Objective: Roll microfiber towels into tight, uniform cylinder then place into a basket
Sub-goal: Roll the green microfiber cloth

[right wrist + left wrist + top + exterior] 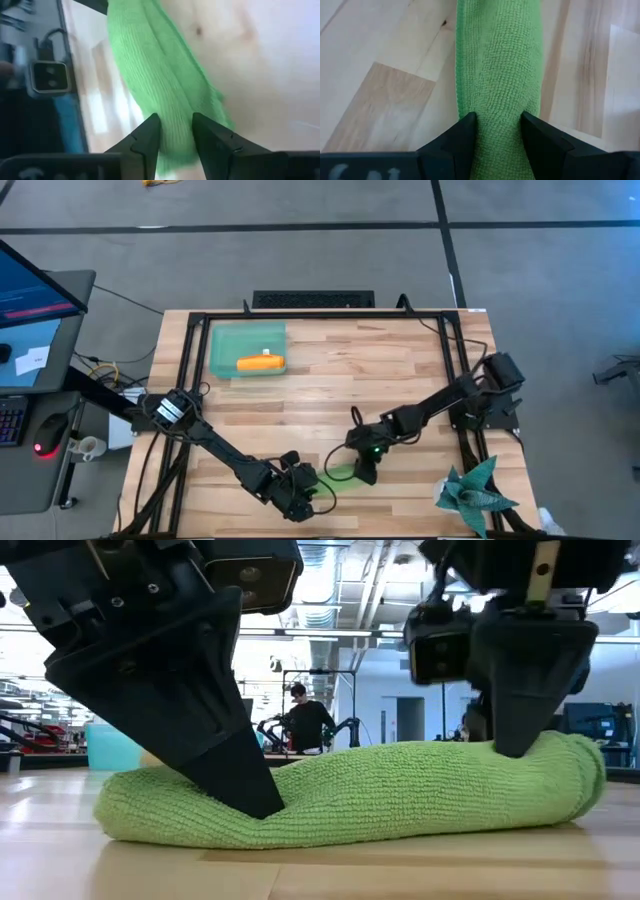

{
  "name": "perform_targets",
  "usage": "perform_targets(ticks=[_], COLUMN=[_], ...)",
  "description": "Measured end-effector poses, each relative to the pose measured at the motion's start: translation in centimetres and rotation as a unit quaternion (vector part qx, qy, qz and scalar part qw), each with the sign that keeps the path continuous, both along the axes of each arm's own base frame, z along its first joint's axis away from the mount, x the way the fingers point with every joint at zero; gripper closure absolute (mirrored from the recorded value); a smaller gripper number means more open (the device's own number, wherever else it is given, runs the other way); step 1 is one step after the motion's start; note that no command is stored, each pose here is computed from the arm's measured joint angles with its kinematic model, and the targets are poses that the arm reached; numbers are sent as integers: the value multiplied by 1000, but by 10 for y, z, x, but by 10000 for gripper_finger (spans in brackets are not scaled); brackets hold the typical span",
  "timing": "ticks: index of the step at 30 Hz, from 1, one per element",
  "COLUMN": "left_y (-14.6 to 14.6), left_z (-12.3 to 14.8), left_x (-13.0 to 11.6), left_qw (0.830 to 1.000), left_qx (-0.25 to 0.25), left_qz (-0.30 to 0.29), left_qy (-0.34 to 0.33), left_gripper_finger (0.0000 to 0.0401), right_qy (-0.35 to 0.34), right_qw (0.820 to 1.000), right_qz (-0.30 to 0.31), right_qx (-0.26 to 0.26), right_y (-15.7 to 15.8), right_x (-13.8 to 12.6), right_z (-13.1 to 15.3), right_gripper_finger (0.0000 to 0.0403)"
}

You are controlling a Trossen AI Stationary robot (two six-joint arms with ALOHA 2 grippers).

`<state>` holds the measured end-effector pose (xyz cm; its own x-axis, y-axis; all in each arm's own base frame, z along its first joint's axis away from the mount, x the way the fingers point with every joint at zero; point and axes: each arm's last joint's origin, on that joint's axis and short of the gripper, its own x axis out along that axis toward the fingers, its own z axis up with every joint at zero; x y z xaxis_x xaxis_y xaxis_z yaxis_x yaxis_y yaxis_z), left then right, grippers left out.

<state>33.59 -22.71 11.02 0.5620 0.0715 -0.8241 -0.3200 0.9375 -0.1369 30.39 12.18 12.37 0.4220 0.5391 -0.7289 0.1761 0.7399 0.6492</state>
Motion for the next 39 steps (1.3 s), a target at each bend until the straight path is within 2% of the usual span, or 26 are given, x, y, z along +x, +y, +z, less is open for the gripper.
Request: perform_targets(ticks=[6, 10, 15, 18, 21, 24, 27, 32, 36, 39], left_y=[0, 1, 1, 1, 1, 1, 1, 1, 1, 1], left_z=[0, 0, 0, 0, 0, 0, 0, 0, 0, 0], left_x=[0, 0, 1, 1, 1, 1, 1, 1, 1, 1], left_qw=[1000, 1000, 1000, 1000, 1000, 1000, 1000, 1000, 1000, 1000], left_qx=[0, 1, 2, 2, 2, 3, 3, 3, 2, 2], left_qz=[2, 3, 4, 4, 5, 6, 7, 7, 8, 8], left_qy=[-1, -2, -4, -4, -5, -7, -8, -8, -8, -9], left_gripper_finger=[253, 253, 253, 253, 253, 253, 253, 253, 253, 253], right_qy=[-42, -102, -232, -309, -356, -358, -340, -324, -297, -274], right_qw=[994, 982, 948, 926, 906, 900, 901, 903, 911, 922], right_qz=[29, 60, 136, 136, 140, 140, 134, 129, 123, 108], right_qx=[-101, -147, -172, -172, -182, -208, -233, -253, -257, -252], right_y=[-10, -15, 3, 24, 43, 55, 60, 63, 60, 57], right_x=[-18, -28, -45, -53, -54, -54, -50, -43, -39, -37], right_z=[33, 60, 85, 84, 76, 62, 45, 22, 9, 2], right_gripper_finger=[264, 264, 266, 264, 264, 269, 284, 337, 389, 391])
